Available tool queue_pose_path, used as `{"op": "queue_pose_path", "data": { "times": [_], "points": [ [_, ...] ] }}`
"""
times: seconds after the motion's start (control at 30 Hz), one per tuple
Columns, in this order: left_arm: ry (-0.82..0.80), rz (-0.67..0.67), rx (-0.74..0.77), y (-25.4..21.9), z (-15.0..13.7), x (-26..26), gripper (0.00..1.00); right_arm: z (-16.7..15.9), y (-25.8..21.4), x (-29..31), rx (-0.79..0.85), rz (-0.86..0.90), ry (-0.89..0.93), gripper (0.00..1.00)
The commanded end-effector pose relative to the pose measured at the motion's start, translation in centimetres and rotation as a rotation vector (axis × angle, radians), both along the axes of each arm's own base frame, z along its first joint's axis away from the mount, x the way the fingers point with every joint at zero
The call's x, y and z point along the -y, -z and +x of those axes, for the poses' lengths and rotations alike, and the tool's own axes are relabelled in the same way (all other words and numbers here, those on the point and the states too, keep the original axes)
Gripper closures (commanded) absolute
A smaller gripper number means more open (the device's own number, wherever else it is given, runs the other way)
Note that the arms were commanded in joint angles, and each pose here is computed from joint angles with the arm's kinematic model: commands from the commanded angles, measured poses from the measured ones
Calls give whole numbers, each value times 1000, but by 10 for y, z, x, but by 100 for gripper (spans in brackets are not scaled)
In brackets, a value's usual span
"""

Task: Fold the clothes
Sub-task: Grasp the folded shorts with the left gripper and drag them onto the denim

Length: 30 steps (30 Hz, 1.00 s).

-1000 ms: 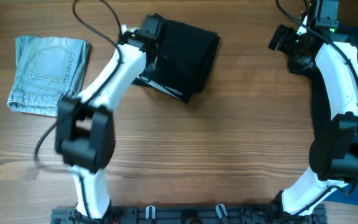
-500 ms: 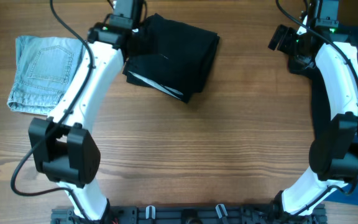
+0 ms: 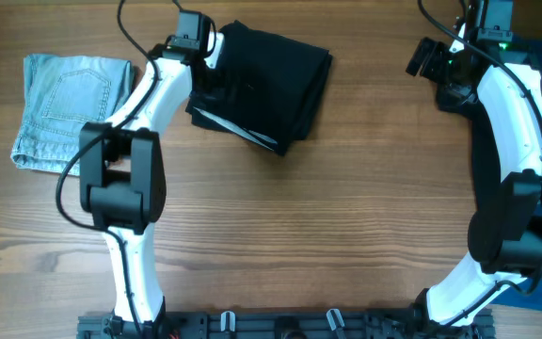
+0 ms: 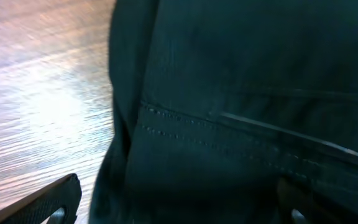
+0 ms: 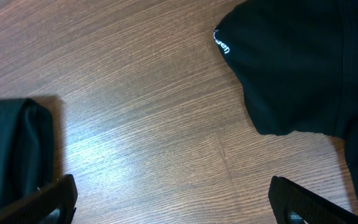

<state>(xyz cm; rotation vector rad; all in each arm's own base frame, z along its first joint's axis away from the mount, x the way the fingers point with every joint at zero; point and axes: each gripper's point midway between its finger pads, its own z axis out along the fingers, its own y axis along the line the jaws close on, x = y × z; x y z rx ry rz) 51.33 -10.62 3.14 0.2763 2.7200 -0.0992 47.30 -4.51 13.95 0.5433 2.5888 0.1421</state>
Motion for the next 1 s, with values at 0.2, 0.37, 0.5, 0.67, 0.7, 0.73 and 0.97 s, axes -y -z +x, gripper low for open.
{"op": "queue_pose_path", "data": {
  "times": [0.2, 0.37, 0.5, 0.67, 0.7, 0.73, 0.97],
  "points": [
    [-140, 0, -303, 64, -56, -8, 0, -2, 10, 3, -24, -11, 9, 0],
    [-231, 0, -383, 62, -77, -2, 0, -2, 10, 3, -24, -11, 10, 1],
    [-260, -23, -344, 56, -68, 2, 0, -2, 10, 3, -24, -11, 9, 0],
    [-277, -27, -347, 56, -68, 2, 27, -2, 10, 3, -24, -11, 10, 0],
    [-277, -27, -347, 56, -68, 2, 38, -2, 10, 3, -24, -11, 10, 0],
    [-276, -27, -347, 56, -68, 2, 60, -2, 10, 3, -24, -11, 9, 0],
    [-278, -16, -292, 36, -61, -2, 96, -2, 10, 3, -24, -11, 10, 1]
  ]
}}
